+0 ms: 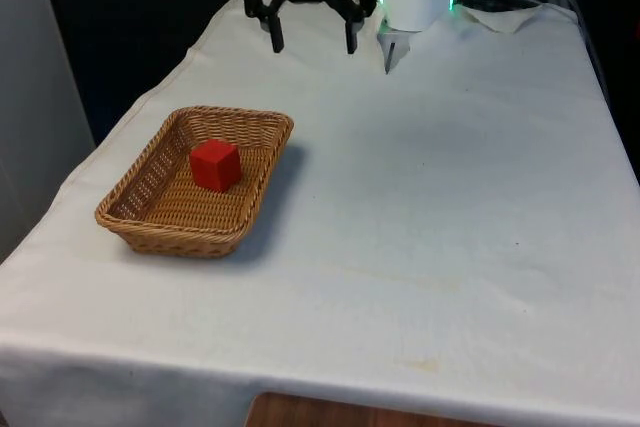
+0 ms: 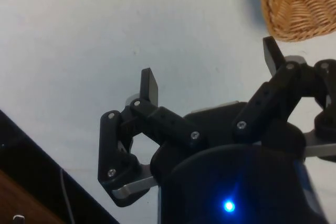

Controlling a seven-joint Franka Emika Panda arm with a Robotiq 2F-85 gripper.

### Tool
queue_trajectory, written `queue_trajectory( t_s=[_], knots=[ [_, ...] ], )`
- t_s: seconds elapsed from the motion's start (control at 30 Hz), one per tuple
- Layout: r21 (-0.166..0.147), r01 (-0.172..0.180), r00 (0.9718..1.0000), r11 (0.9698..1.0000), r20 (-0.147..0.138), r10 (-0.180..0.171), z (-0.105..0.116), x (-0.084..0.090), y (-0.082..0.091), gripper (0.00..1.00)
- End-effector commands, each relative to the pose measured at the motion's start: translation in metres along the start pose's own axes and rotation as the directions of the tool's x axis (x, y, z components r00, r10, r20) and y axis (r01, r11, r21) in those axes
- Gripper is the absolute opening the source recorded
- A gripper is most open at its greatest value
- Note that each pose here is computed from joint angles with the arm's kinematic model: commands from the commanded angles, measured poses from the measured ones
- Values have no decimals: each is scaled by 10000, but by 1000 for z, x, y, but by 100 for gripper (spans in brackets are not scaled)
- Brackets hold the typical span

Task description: Pick up the cube and place it into the basket.

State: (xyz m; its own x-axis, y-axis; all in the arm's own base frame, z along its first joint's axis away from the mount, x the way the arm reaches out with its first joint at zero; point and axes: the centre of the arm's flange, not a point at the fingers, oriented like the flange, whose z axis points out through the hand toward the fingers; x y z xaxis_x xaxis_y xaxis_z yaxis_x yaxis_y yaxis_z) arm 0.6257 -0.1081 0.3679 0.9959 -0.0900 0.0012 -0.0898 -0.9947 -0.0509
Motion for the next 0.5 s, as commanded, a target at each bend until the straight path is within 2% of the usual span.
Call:
queue_trajectory(
  t_s=[0.0, 0.03, 0.33, 0.47],
  knots=[
    [13, 52, 10000, 10000, 13, -52, 0, -1, -3, 100],
    [-41, 105, 9999, 9999, -4, -105, -1, -3, -7, 100],
    [161, 489, 9987, 9987, 117, -491, 3, -5, -27, 100],
    [148, 662, 9977, 9977, 124, -664, 3, -10, -38, 100]
  ],
)
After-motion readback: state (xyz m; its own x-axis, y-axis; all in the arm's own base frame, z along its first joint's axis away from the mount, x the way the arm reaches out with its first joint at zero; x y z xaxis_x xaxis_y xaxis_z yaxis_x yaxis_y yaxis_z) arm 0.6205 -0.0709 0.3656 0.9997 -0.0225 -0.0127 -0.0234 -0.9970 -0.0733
